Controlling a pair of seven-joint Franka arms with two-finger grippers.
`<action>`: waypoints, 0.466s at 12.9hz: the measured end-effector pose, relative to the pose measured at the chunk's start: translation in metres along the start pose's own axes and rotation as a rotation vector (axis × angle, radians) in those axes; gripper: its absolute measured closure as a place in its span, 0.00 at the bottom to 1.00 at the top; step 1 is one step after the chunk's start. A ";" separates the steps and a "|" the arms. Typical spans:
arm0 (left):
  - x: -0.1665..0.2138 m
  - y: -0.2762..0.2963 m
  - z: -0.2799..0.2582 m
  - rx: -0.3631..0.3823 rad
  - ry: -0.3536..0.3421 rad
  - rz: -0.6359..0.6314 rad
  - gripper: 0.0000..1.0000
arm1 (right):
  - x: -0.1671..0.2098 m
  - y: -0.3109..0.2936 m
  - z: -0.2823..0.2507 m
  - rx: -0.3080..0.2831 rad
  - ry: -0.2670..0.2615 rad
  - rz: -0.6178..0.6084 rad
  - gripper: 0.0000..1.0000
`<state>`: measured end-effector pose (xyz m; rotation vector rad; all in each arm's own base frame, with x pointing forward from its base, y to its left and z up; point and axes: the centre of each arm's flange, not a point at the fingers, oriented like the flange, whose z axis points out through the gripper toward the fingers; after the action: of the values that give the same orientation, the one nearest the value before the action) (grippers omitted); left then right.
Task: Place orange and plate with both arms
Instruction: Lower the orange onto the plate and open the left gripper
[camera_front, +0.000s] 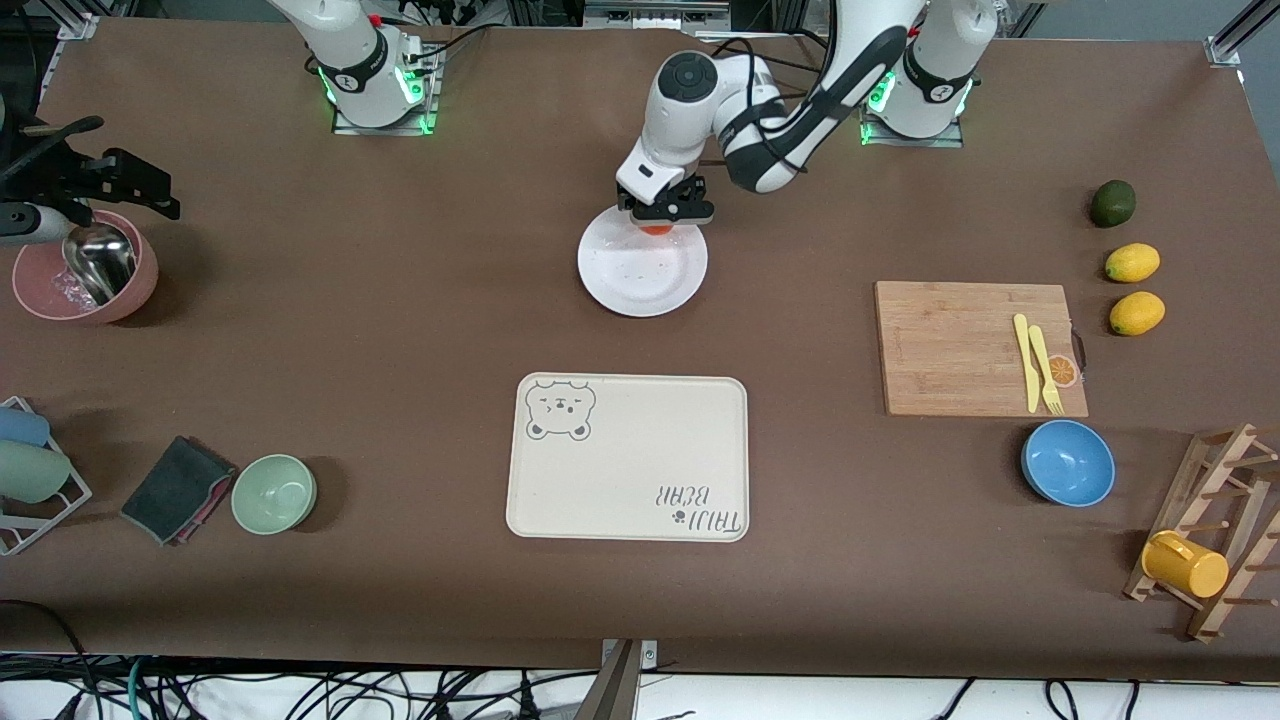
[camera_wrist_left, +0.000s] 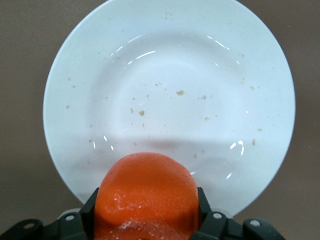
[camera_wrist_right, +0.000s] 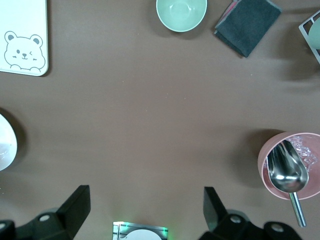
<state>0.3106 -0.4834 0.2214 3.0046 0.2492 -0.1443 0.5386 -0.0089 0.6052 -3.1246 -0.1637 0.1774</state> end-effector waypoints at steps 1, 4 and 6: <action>0.008 0.003 0.006 -0.008 -0.013 -0.019 0.27 | 0.000 0.000 0.000 0.000 0.000 0.000 0.00; 0.030 0.008 0.020 -0.021 -0.040 -0.060 0.27 | 0.000 0.000 0.000 0.000 0.000 0.000 0.00; 0.037 0.010 0.027 -0.024 -0.051 -0.074 0.27 | 0.000 0.000 0.000 0.000 -0.001 0.000 0.00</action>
<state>0.3461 -0.4905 0.1921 2.9649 0.3539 -0.2231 0.5385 -0.0089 0.6051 -3.1245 -0.1637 0.1783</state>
